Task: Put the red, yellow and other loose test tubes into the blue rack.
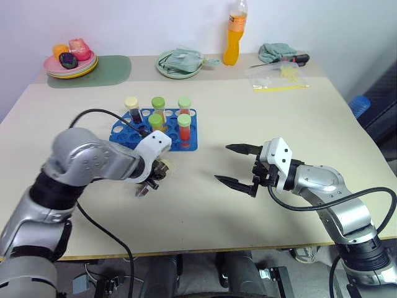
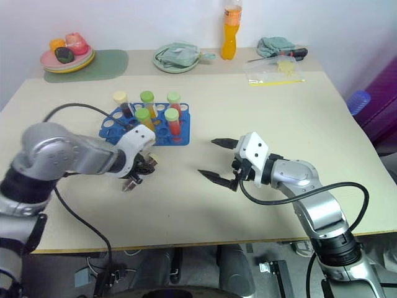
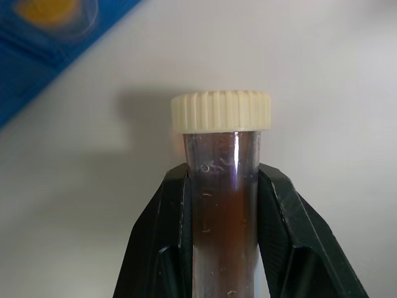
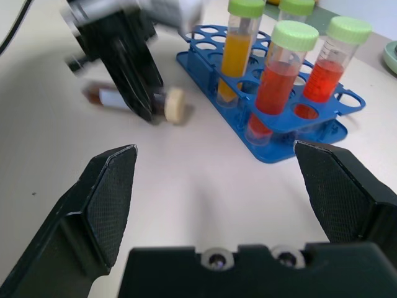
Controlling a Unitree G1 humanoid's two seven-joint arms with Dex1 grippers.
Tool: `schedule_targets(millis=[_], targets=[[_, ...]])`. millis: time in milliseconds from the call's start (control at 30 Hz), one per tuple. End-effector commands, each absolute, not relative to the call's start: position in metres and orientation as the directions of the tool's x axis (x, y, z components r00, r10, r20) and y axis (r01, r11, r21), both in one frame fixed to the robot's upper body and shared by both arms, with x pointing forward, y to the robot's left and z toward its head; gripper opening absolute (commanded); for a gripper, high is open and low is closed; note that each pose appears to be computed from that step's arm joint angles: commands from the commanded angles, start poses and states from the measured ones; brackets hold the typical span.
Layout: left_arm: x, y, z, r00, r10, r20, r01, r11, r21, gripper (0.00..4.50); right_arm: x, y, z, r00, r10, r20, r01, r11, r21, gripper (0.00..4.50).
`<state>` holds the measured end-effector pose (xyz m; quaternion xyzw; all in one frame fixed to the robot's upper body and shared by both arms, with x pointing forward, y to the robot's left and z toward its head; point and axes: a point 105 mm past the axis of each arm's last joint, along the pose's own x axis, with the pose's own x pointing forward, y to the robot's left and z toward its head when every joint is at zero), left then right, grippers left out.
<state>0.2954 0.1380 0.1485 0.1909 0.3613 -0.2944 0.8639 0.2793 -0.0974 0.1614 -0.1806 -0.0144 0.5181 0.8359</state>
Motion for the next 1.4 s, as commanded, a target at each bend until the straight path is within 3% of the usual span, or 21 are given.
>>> schedule_targets(millis=[33, 167, 233, 367, 433, 600, 967, 1400], targets=[[0.289, 0.146, 0.198, 0.719, -0.511, -0.472, 0.66, 0.715, 0.231, 0.79, 0.277, -0.096, 0.174, 0.457, 0.88, -0.127, -0.849, 0.39, -0.355, 4.5], [0.291, 0.182, 0.226, 0.845, -0.518, -0.135, 0.535, 0.809, 0.244, 0.79, 0.277, -0.092, 0.174, 0.449, 0.886, -0.118, -0.854, 0.387, -0.348, 4.5], [0.306, 0.203, 0.246, 0.921, -0.377, 0.097, 0.349, 0.909, 0.227, 0.79, 0.277, -0.088, 0.174, 0.438, 0.892, -0.111, -0.859, 0.379, -0.343, 4.5], [0.331, 0.226, 0.25, 0.942, -0.043, 0.332, -0.002, 0.991, 0.136, 0.79, 0.28, -0.08, 0.176, 0.421, 0.902, -0.091, -0.864, 0.37, -0.341, 4.5], [0.336, 0.212, 0.246, 0.91, -0.039, 0.412, -0.04, 0.983, 0.179, 0.79, 0.281, -0.077, 0.177, 0.415, 0.906, -0.084, -0.866, 0.365, -0.341, 4.5], [0.349, 0.197, 0.227, 0.885, -0.01, 0.466, -0.043, 0.994, 0.102, 0.79, 0.282, -0.072, 0.181, 0.412, 0.909, -0.067, -0.865, 0.367, -0.342, 4.5], [0.374, 0.182, 0.189, 0.899, -0.053, 0.435, 0.01, 0.995, 0.1, 0.79, 0.279, -0.074, 0.181, 0.439, 0.896, -0.062, -0.853, 0.394, -0.343, 4.5], [0.378, 0.164, 0.185, 0.889, -0.11, 0.445, 0.069, 0.992, 0.106, 0.79, 0.279, -0.072, 0.181, 0.436, 0.898, -0.058, -0.854, 0.393, -0.34, 4.5]])
